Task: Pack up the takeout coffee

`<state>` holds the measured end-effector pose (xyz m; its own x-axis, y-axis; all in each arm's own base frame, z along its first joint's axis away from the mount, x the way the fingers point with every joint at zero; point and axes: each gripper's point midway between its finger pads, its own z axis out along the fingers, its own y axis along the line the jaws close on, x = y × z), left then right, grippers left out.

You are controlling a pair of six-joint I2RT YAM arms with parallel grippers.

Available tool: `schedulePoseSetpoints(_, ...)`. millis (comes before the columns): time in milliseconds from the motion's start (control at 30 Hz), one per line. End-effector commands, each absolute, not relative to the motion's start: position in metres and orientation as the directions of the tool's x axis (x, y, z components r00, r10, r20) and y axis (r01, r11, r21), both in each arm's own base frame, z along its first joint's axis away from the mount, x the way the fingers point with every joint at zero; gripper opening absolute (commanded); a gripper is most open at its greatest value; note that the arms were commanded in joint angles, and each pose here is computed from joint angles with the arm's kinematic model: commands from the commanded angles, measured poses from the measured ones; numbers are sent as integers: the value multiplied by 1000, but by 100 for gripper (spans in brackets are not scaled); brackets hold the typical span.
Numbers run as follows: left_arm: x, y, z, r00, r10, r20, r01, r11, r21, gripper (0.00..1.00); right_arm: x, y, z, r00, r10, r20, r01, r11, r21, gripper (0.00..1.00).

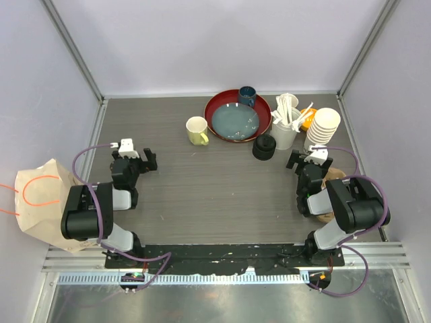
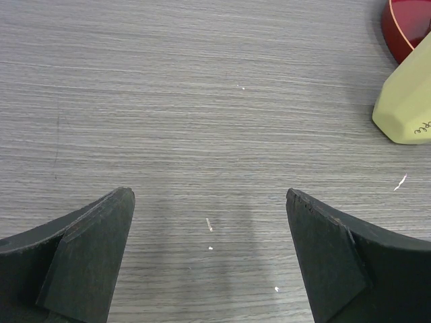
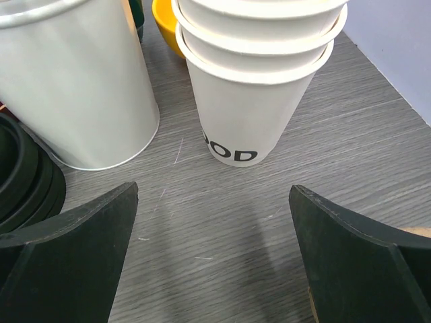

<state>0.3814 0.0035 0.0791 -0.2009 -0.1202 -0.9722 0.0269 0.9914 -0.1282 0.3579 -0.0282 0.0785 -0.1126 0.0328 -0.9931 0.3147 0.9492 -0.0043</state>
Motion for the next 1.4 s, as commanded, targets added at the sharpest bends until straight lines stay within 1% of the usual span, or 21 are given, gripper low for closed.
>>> schedulePoseSetpoints(0,386,6,93,-143,-101,-985,24,994,-105,100,361,-25,99,-30,27,-999,290,957,17,99)
schedulePoseSetpoints(133,386,4,92,-147,-93,-985,40,994,-100,100,352,-19,117,-1,25,-1000,249,968,24,96)
schedulePoseSetpoints(167,386,-2,93,-149,-86,-985,73,993,-97,100,351,-17,139,53,32,-998,235,971,44,95)
schedulePoseSetpoints(200,385,-3,92,-151,-82,-985,81,992,-95,100,348,-14,129,-11,26,-1000,220,975,22,95)
schedulePoseSetpoints(267,386,-3,94,-148,-79,-986,82,992,-92,100,350,-11,150,15,77,-997,211,974,78,95)
schedulePoseSetpoints(400,388,-7,103,-147,-68,-987,113,990,-85,100,342,27,187,28,115,-993,-7,993,115,88)
schedulePoseSetpoints(433,391,-8,97,-225,-65,-972,113,989,-92,100,342,31,199,41,126,-991,-31,992,125,87)
schedulePoseSetpoints(600,398,-26,127,-303,-44,-952,226,967,-116,100,324,57,226,-35,165,-986,-163,972,169,86)
schedulePoseSetpoints(633,397,-30,130,-328,-43,-944,242,962,-128,100,320,61,252,1,181,-983,-194,965,177,86)
schedulePoseSetpoints(700,397,-34,147,-337,-31,-941,271,954,-129,100,313,62,258,-55,182,-982,-193,963,190,86)
schedulePoseSetpoints(733,394,-41,152,-351,-22,-936,312,940,-140,100,313,62,289,-22,188,-982,-199,962,189,86)
schedulePoseSetpoints(767,383,-44,141,-431,-2,-902,324,933,-157,99,315,55,296,-32,192,-981,-153,969,195,86)
schedulePoseSetpoints(800,387,-47,160,-418,5,-908,349,924,-156,97,313,51,281,-139,176,-975,-115,975,192,87)
schedulePoseSetpoints(833,384,-51,167,-428,28,-903,383,911,-153,97,316,42,319,-106,159,-982,-74,983,167,87)
schedulePoseSetpoints(867,367,-55,156,-522,44,-852,390,900,-193,96,330,38,304,-203,130,-970,-26,990,138,87)
schedulePoseSetpoints(900,369,-55,175,-509,76,-858,416,894,-167,96,325,34,288,-327,100,-940,0,994,105,86)
schedulePoseSetpoints(933,365,-56,179,-523,97,-847,431,887,-165,95,331,31,321,-310,73,-948,1,997,76,83)
schedulePoseSetpoints(1000,352,-57,191,-565,139,-813,451,878,-163,95,341,22,293,-483,26,-875,52,999,1,76)
schedulePoseSetpoints(1033,349,-56,194,-577,148,-803,451,878,-162,96,348,17,308,-480,17,-877,74,997,-21,73)
schedulePoseSetpoints(1067,344,-55,197,-590,158,-792,451,878,-161,96,353,11,290,-556,-4,-831,93,993,-67,71)
schedulePoseSetpoints(1367,333,-58,205,-642,158,-750,445,874,-197,94,392,-14,297,-651,-77,-755,134,968,-214,60)
